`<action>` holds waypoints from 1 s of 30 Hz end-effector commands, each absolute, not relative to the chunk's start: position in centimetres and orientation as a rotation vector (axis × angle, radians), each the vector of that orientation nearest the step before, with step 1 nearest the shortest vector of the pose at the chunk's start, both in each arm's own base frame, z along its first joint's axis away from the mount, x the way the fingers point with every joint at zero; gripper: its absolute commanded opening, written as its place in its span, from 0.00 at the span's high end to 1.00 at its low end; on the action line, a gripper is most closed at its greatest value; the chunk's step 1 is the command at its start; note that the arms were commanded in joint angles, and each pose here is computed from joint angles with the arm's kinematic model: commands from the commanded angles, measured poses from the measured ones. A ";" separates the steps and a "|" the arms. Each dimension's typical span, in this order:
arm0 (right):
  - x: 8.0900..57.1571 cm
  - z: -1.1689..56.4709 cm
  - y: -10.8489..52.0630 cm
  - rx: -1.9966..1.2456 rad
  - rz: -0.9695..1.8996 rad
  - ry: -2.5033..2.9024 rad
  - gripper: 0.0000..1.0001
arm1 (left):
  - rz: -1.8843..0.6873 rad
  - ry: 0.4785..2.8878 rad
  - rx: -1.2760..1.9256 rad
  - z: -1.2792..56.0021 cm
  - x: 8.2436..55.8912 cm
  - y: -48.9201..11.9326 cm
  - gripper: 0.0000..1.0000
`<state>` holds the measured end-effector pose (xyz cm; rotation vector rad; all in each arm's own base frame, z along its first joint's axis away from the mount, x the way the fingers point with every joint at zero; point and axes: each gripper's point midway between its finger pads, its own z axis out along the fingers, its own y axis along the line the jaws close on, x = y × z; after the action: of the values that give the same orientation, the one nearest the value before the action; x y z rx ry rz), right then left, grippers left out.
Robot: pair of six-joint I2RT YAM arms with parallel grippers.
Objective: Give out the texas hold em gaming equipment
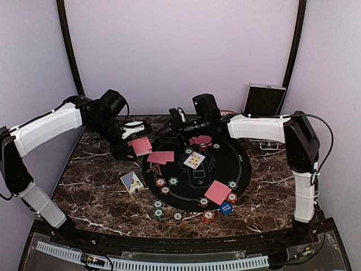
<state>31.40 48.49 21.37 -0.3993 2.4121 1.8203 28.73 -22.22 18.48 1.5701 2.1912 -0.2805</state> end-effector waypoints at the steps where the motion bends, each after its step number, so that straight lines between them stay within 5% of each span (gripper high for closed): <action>1: 31.2 25.2 48.2 -0.443 1.922 2.261 0.63 | -0.295 2.136 1.549 20.6 28.4 -22.2 1.00; 30: 28.4 22.6 51.4 -0.525 1.988 2.342 0.71 | -0.295 2.128 1.551 20.6 28.3 -22.2 1.00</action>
<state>28.94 50.17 21.63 -0.4586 2.3945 1.9552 28.73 -22.22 18.49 1.5704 2.1904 -0.2809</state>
